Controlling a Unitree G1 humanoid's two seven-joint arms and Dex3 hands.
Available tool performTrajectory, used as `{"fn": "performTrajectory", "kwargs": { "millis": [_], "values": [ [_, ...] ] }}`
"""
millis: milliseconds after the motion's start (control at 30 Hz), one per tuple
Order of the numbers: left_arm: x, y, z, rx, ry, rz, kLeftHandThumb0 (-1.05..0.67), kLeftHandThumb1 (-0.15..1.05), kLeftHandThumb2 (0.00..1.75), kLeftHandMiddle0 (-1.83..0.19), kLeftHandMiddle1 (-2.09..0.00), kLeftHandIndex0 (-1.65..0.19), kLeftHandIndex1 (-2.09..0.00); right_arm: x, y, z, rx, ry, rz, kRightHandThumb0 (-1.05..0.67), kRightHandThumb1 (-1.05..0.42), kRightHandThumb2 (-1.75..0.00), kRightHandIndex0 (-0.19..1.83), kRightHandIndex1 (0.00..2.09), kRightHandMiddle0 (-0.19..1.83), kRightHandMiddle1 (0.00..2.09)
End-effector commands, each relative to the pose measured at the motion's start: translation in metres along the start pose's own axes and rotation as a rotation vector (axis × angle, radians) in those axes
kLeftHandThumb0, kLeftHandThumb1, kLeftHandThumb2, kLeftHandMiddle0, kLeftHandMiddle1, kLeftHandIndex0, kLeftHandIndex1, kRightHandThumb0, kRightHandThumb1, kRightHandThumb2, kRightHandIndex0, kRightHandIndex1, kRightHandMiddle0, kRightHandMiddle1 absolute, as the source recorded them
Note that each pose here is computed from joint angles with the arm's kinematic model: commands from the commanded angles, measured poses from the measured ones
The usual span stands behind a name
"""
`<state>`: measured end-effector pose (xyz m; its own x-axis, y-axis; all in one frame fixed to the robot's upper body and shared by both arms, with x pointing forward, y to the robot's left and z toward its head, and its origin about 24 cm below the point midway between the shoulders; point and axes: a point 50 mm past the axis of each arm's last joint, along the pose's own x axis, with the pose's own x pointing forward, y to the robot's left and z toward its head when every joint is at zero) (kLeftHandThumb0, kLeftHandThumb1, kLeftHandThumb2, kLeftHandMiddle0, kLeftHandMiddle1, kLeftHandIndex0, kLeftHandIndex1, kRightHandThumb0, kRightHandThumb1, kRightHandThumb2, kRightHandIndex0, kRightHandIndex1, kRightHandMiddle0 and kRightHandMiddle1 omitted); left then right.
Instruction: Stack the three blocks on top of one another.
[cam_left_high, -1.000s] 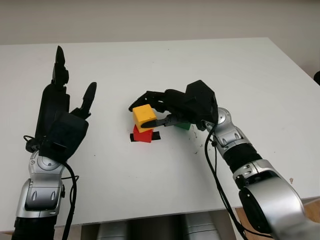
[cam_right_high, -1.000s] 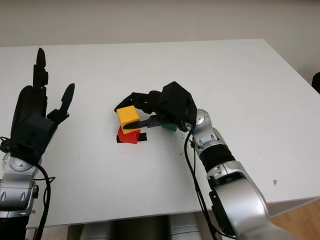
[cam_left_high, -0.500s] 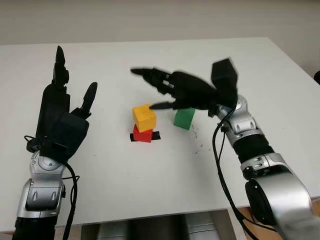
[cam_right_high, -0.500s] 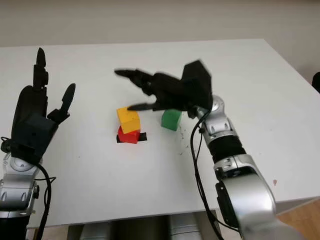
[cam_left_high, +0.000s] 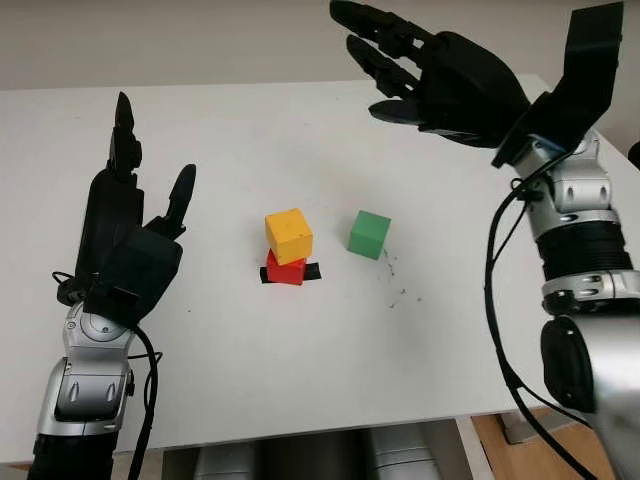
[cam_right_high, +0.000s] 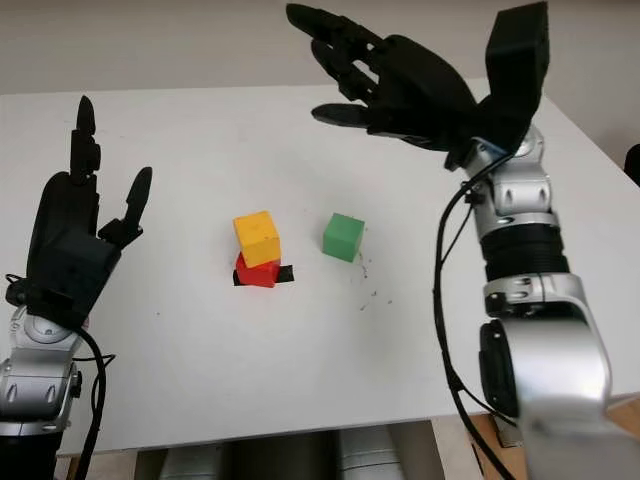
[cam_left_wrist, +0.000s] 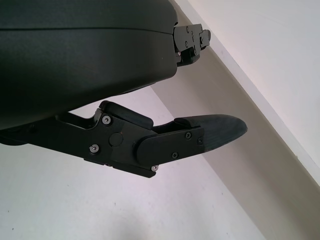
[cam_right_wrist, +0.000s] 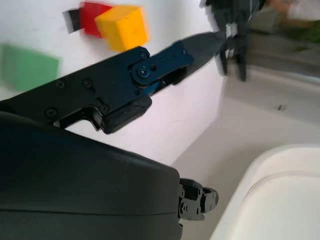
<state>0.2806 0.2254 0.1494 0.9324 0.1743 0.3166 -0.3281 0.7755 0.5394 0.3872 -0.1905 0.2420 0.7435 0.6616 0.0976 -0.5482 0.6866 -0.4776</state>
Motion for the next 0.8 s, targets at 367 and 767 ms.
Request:
{"fn": "performTrajectory", "kwargs": {
  "millis": [367, 767],
  "values": [
    [0.000, 0.007, 0.001, 0.007, -0.008, -0.007, -0.69, 1.05, 0.60, 0.15, -0.05, 0.16, -0.05, -0.002, -0.013, 0.030, -0.787, 0.083, 0.087, -0.66, -0.78, -0.04, -0.03, 0.08, 0.25, 0.23],
    [0.004, 0.005, -0.001, -0.009, -0.027, -0.017, -0.68, 1.05, 0.64, 0.15, -0.05, 0.17, -0.05, 0.009, 0.009, 0.017, -1.196, 0.137, 0.297, -0.62, -0.78, -0.05, -0.05, 0.05, 0.32, 0.18]
  ]
}}
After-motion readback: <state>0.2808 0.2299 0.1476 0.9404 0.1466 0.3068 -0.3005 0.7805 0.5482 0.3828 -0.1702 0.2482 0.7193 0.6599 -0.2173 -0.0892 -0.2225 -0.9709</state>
